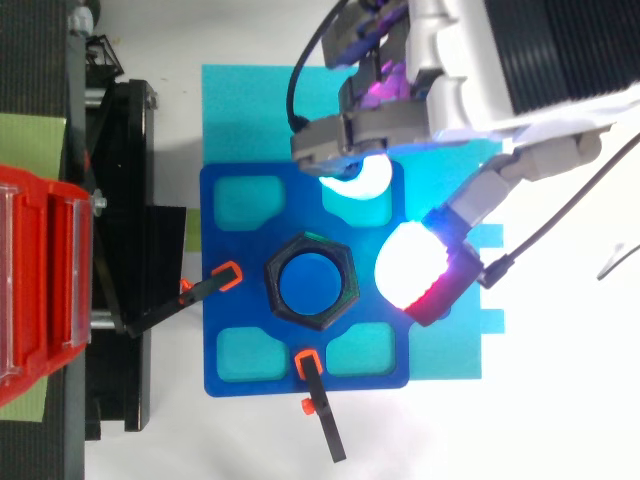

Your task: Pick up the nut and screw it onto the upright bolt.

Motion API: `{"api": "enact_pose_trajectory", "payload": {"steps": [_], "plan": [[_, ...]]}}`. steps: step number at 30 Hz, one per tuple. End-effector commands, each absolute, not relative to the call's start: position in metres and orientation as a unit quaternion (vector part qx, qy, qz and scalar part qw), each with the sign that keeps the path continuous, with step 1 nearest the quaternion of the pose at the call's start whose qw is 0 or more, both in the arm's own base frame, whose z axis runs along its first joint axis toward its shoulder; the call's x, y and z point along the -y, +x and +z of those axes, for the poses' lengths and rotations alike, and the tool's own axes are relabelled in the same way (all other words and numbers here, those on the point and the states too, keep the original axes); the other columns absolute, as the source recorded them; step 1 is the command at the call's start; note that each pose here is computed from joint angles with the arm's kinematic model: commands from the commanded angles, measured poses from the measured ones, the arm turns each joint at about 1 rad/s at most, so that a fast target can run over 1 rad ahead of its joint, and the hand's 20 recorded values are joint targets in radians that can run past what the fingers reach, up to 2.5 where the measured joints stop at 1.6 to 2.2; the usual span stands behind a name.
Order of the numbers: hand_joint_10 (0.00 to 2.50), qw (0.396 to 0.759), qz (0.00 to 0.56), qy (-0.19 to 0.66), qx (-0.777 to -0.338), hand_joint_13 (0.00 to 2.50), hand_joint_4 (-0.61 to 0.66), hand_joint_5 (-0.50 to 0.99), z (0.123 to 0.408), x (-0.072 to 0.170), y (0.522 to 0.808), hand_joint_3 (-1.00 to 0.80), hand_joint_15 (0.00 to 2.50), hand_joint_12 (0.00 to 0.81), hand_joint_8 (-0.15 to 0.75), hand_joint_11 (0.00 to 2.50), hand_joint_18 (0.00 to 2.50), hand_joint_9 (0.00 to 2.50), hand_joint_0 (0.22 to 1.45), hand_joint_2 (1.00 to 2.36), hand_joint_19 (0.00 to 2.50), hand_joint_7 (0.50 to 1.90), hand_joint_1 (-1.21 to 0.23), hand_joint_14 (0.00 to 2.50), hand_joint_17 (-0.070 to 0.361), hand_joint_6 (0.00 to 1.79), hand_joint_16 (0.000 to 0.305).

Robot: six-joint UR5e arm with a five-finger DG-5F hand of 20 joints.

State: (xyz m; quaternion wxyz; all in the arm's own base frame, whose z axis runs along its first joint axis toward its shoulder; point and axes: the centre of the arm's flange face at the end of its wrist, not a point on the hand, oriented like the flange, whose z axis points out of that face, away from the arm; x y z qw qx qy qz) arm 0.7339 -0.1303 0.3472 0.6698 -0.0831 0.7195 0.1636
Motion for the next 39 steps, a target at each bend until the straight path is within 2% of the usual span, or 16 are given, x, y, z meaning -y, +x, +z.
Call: {"api": "enact_pose_trajectory", "payload": {"steps": [1,4,5,7,10,19,25,39], "plan": [[0.0,0.669,0.158,-0.09,-0.721,1.11,0.16,0.0,0.359,0.134,0.733,-0.5,0.0,0.136,0.235,0.0,0.89,1.39,0.54,1.0,0.21,1.18,-0.31,0.0,0.034,0.5,0.015],[0.0,0.67,0.157,-0.091,-0.72,1.1,0.19,-0.02,0.36,0.134,0.734,-0.5,0.0,0.138,0.234,0.0,0.86,1.36,0.53,1.0,0.21,1.04,-0.31,0.0,0.036,0.5,0.016],[0.0,0.671,0.158,-0.092,-0.718,1.08,0.19,-0.03,0.36,0.132,0.734,-0.5,0.0,0.138,0.231,0.0,0.85,1.35,0.53,1.0,0.2,0.94,-0.31,0.0,0.037,0.5,0.016],[0.0,0.674,0.161,-0.092,-0.715,1.06,0.17,-0.04,0.358,0.127,0.737,-0.5,0.0,0.134,0.224,0.0,0.84,1.32,0.53,1.0,0.2,0.83,-0.31,0.0,0.038,0.5,0.017],[0.0,0.674,0.166,-0.089,-0.714,1.05,0.17,-0.05,0.353,0.121,0.738,-0.5,0.0,0.138,0.22,0.0,0.82,1.28,0.53,1.0,0.19,0.73,-0.31,0.0,0.039,0.5,0.017],[0.0,0.684,0.175,-0.087,-0.703,0.97,0.18,-0.07,0.341,0.092,0.746,-0.5,0.0,0.134,0.196,0.0,0.73,1.14,0.52,1.0,0.13,0.6,-0.3,0.0,0.038,0.5,0.017],[0.0,0.683,0.177,-0.09,-0.703,0.87,0.18,-0.09,0.341,0.086,0.746,-0.5,0.0,0.136,0.166,0.0,0.59,1.03,0.51,1.0,0.01,0.53,-0.3,0.0,0.036,0.5,0.016],[0.0,0.68,0.178,-0.089,-0.706,0.61,0.16,-0.12,0.328,0.085,0.744,-0.5,0.0,0.184,0.144,0.0,0.22,0.69,0.49,1.0,0.0,0.5,-0.27,0.0,0.049,0.5,0.022]]}}
